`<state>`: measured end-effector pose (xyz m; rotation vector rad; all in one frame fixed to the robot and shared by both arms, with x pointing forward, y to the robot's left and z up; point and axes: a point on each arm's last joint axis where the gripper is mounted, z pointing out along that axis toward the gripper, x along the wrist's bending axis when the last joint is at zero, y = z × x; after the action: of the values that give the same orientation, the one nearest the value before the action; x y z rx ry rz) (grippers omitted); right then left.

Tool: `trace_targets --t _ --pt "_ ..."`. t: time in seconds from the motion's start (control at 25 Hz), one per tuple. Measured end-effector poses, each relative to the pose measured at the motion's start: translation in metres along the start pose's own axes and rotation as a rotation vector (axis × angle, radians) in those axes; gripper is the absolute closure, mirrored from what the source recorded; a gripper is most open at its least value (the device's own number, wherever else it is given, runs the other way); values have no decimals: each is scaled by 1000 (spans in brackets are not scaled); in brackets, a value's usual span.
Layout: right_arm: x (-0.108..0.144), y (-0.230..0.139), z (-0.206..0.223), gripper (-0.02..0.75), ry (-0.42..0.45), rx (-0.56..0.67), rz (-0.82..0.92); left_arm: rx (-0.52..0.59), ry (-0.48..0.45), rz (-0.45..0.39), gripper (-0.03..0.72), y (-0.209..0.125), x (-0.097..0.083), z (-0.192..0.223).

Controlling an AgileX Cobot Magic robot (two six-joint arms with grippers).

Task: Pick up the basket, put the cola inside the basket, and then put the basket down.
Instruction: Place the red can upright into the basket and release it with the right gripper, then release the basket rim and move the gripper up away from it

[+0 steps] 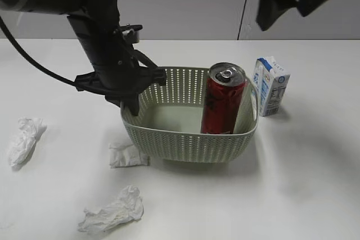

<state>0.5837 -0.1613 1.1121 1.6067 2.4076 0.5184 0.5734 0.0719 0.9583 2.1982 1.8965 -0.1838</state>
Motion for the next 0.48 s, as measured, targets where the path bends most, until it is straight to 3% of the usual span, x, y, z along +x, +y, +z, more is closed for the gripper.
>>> trace_targets --t 0.24,0.36,0.48 --pt "-68 -22 -21 117 -62 -16 179 1 0 -1 690 0 0 0" --pt "-76 -46 -34 139 -78 -10 218 -3 3 2 690 0 1 0" --pt "-69 -77 -40 146 -75 3 220 -10 5 -2 690 2 3 -1"
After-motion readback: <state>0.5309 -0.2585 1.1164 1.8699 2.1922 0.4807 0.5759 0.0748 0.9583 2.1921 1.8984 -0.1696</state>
